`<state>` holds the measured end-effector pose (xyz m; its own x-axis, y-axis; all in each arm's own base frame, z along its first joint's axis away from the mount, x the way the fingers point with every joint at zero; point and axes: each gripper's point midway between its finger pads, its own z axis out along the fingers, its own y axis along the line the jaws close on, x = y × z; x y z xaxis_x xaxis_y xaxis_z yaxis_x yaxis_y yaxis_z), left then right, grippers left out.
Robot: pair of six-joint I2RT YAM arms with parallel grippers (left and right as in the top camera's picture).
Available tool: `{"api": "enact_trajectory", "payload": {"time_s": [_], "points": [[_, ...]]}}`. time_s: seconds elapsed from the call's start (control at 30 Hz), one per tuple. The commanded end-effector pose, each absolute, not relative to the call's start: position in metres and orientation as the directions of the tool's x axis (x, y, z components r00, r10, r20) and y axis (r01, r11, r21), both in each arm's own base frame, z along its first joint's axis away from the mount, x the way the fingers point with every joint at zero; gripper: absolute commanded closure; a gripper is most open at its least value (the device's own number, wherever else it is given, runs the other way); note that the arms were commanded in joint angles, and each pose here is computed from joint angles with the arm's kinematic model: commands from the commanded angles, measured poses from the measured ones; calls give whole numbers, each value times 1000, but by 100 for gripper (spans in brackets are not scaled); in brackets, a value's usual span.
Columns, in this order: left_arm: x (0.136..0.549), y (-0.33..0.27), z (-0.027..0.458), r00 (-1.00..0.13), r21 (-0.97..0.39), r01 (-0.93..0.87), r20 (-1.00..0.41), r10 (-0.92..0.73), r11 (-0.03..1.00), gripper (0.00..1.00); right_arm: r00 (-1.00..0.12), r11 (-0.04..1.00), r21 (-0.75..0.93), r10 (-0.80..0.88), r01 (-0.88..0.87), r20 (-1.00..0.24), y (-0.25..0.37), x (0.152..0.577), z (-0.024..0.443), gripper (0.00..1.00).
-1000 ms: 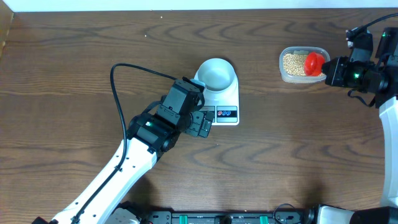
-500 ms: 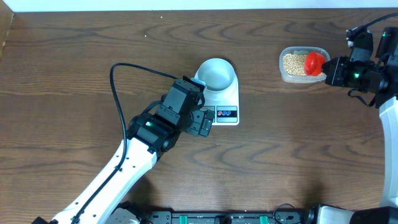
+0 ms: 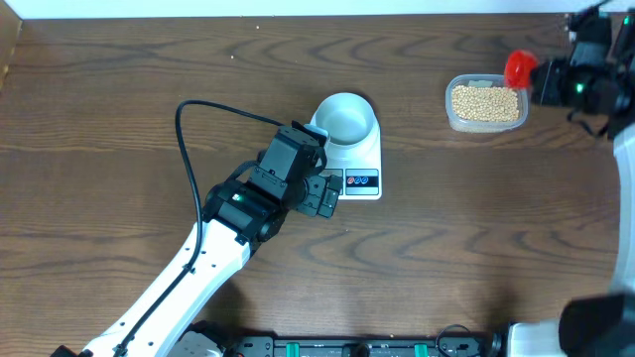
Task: Scoop item into bowl and weigh 50g on scale
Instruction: 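Lower the red scoop with the right gripper into the soybean tub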
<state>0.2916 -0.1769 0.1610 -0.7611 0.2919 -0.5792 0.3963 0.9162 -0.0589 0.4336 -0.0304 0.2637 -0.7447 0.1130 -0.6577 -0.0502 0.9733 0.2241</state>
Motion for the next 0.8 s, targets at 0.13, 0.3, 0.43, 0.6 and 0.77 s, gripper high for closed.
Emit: {"api": "enact_trajectory", "payload": {"time_s": [0.13, 0.3, 0.43, 0.6, 0.77], "points": [[292, -178, 163, -755, -58, 406, -584, 299, 912, 0, -805, 985, 164, 62, -44, -590, -48, 464, 213, 99], [292, -178, 163, -755, -57, 407, -584, 300, 912, 0, -852, 984, 173, 52, -46, -522, -50, 468, 178, 99], [292, -178, 163, -755, -58, 406, -584, 299, 912, 0, -872, 984, 173, 56, -33, -486, -52, 469, 160, 99], [292, -178, 163, -755, -58, 406, -584, 299, 912, 0, -893, 983, 182, 65, -18, -444, -55, 470, 139, 99], [292, -178, 163, -755, -57, 407, -584, 300, 912, 0, -914, 978, 209, 88, 4, -395, -55, 469, 118, 99]]}}
